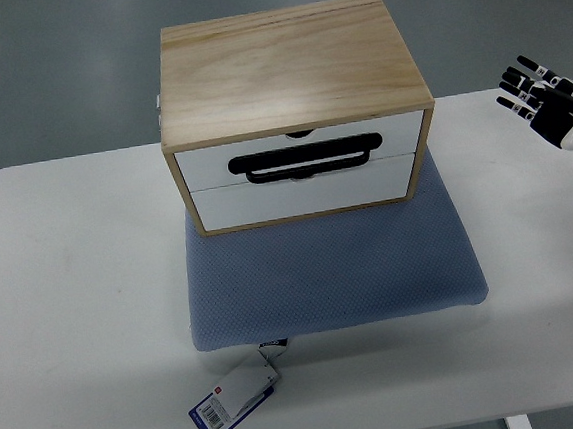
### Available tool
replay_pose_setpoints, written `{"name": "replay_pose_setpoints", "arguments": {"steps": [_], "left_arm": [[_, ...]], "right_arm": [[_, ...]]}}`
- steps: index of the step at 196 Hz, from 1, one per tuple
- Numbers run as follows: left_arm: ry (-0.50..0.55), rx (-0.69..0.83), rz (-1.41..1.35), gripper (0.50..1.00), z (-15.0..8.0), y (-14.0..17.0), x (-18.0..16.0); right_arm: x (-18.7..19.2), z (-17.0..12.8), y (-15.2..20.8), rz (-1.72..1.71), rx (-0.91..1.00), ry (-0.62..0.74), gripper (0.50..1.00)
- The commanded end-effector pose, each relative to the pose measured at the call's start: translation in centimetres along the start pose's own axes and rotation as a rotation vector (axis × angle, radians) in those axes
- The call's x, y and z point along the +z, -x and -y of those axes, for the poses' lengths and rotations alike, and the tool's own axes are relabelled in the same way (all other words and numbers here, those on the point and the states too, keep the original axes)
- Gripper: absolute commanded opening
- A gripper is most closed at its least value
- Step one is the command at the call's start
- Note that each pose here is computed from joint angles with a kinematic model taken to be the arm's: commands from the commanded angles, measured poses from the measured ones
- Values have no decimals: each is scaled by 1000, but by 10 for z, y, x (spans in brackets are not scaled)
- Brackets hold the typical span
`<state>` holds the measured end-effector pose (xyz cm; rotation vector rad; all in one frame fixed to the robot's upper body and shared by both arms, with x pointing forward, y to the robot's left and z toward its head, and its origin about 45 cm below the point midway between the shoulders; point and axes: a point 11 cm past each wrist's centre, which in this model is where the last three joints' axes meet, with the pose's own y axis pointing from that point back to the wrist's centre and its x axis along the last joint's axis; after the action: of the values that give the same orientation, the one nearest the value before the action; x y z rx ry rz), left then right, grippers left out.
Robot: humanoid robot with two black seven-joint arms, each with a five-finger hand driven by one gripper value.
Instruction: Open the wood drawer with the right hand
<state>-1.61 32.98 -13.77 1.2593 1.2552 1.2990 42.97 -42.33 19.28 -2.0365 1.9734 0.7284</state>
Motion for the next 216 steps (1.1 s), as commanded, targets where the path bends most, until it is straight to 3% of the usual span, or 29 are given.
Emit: {"name": "replay_pose_setpoints", "arguments": {"steps": [1,132,175,216], "left_arm": [[1,0,0,1000,0,0,0],[1,0,0,1000,0,0,0],[-1,0,0,1000,0,0,0],[1,0,0,1000,0,0,0]], "right_arm": [[-3,0,-1,-3,2,-4,936],[-12,-2,-6,-28,15,-10,934],[-65,-5,-7,-154,7,-44,932],[-121,-2,25,-389,-95,-20,932]]}}
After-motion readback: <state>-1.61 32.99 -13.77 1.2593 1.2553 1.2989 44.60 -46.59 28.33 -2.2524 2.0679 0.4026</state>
